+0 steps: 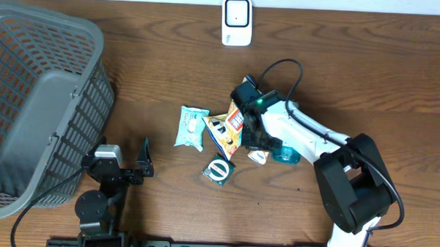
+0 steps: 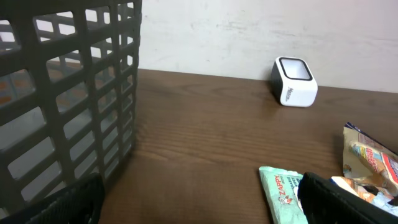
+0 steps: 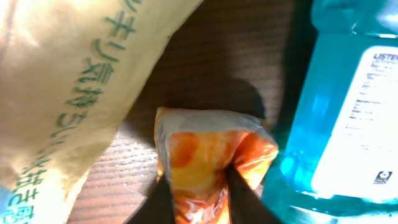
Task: Scan the item barcode
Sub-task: 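Lift the orange pack and carry it toward the white scanner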
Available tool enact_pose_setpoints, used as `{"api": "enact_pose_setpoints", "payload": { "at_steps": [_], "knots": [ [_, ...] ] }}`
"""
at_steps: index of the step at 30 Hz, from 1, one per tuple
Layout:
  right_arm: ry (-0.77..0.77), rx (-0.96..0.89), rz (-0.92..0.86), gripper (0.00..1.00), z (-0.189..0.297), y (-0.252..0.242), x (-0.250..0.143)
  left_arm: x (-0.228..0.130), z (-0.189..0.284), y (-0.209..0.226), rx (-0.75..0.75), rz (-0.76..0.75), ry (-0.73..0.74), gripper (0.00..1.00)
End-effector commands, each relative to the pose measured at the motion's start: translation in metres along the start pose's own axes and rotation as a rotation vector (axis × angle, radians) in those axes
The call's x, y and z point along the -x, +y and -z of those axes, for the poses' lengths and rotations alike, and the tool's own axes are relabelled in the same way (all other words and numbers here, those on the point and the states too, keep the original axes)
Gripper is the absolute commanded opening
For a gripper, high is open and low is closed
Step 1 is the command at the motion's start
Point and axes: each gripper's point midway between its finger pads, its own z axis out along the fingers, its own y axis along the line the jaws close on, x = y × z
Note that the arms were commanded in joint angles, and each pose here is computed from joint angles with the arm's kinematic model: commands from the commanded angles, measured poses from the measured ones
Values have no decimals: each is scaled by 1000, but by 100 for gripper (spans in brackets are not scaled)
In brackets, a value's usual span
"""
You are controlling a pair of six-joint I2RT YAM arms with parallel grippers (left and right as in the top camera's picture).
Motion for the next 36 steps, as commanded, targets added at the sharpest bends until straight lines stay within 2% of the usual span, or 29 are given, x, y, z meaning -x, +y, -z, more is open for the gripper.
{"api": "enact_pose_setpoints", "payload": {
  "at_steps": [1,6,11,16,25,31,36],
  "knots": [
    [121,-66,-28,2,-32,-21,-17,-16,-1,0,-6,20,51,98],
    [172,-23,-45,1,-29,-16,-23,-16,-1,0,-7,20,51,98],
    [262,-60,-131,1,1,-27,-27,-16,-1,0,-6,20,51,98],
    [439,-80,-318,1,54,-34,-43,-16,-1,0,-7,20,51,98],
    [864,155,-604,2,110,9,-79,-16,-1,0,-7,20,50,98],
    [1006,302,-622,2,134,32,-84,-16,-1,0,-7,20,51,98],
    [1043,375,-582,1,143,39,-86,-16,-1,0,-7,20,51,98]
  ]
}}
